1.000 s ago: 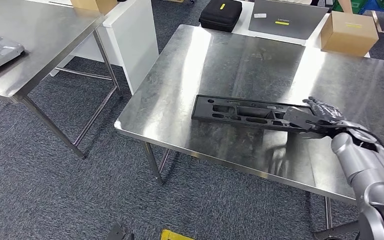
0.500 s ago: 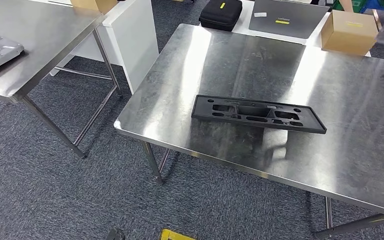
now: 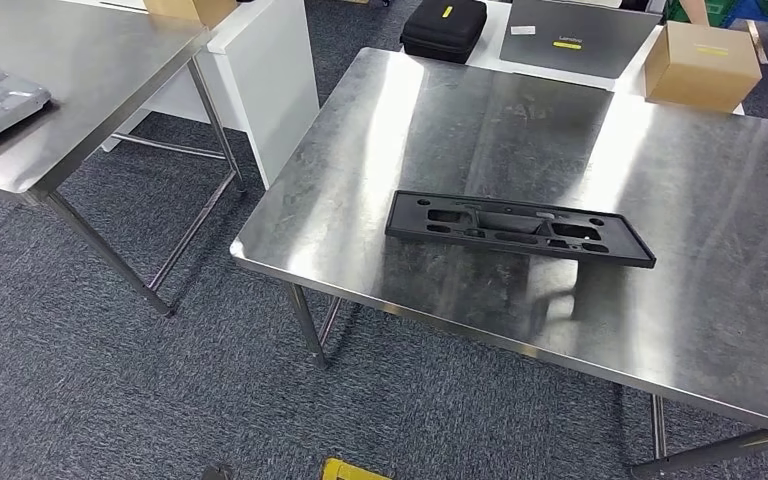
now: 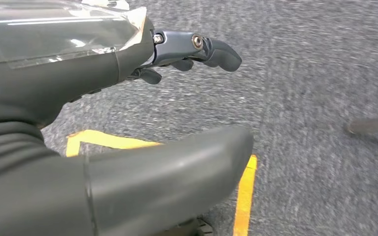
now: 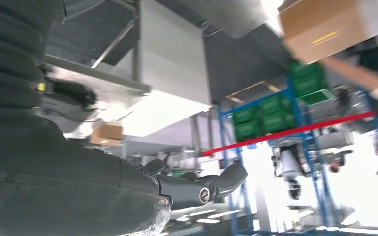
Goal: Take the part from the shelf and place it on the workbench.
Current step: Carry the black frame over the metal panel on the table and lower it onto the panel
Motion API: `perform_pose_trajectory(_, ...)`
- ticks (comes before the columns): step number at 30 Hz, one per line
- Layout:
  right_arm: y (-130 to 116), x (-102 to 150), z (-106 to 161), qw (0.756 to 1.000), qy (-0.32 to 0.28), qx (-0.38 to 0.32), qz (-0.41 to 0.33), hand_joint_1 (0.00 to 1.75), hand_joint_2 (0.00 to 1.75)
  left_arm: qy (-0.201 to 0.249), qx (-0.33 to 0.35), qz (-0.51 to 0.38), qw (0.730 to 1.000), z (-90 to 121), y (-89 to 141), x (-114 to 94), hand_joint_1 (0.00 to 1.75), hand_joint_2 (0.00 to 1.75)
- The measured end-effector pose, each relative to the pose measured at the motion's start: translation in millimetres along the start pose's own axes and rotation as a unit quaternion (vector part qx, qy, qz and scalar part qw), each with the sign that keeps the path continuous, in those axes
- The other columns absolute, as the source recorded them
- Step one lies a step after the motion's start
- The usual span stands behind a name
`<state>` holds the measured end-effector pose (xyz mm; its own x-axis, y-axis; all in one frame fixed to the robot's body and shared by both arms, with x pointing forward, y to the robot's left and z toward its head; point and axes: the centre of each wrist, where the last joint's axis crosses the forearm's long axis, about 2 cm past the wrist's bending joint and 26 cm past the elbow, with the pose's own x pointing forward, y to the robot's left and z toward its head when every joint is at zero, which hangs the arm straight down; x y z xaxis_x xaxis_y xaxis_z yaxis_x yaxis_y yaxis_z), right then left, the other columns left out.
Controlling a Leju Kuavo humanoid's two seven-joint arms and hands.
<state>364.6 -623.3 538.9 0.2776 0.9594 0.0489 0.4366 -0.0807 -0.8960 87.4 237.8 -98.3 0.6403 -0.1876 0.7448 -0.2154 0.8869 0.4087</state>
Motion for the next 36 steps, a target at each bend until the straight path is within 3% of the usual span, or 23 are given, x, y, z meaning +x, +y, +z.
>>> perform_pose_trajectory(4,15.4,-53.1,37.3,0.999,0.044,-0.016,0.000,0.00,1.75,0.021,0.017,0.008,1.000,5.8,1.0,-6.7,0.00,1.75)
perform_pose_trajectory(8,65.3,-127.7,119.1,0.996,0.078,-0.037,0.011,0.00,1.75,0.051,0.034,0.019,0.998,16.0,1.8,-17.3,0.00,1.75)
perform_pose_trajectory(11,100.1,-135.7,163.5,0.996,0.037,0.024,0.076,0.00,1.75,0.067,0.047,0.022,0.996,20.4,3.7,-23.0,0.00,1.75)
perform_pose_trajectory(13,102.4,-145.8,189.4,0.993,0.044,0.026,0.110,0.00,1.75,0.069,0.057,0.030,0.996,19.9,3.4,-22.2,0.00,1.75)
perform_pose_trajectory(16,97.2,-169.5,231.5,0.986,0.094,-0.024,0.133,0.00,1.75,0.075,0.074,0.043,0.993,22.6,3.8,-25.0,0.00,1.75)
perform_pose_trajectory(19,110.9,-178.5,271.3,0.980,0.114,-0.049,0.153,0.00,1.75,0.081,0.083,0.047,0.992,26.5,2.8,-27.5,0.00,1.75)
perform_pose_trajectory(27,141.2,-181.9,383.6,0.970,0.185,-0.033,0.152,0.00,1.75,0.085,0.088,0.055,0.991,27.5,2.0,-27.7,0.00,1.75)
perform_pose_trajectory(32,153.1,-174.6,427.4,0.958,0.234,-0.035,0.161,0.00,1.75,0.092,0.104,0.061,0.988,25.9,4.2,-28.0,0.00,1.75)
perform_pose_trajectory(36,176.3,-158.9,456.6,0.946,0.262,-0.054,0.181,0.00,1.75,0.095,0.117,0.064,0.986,24.8,5.7,-27.9,0.00,1.75)
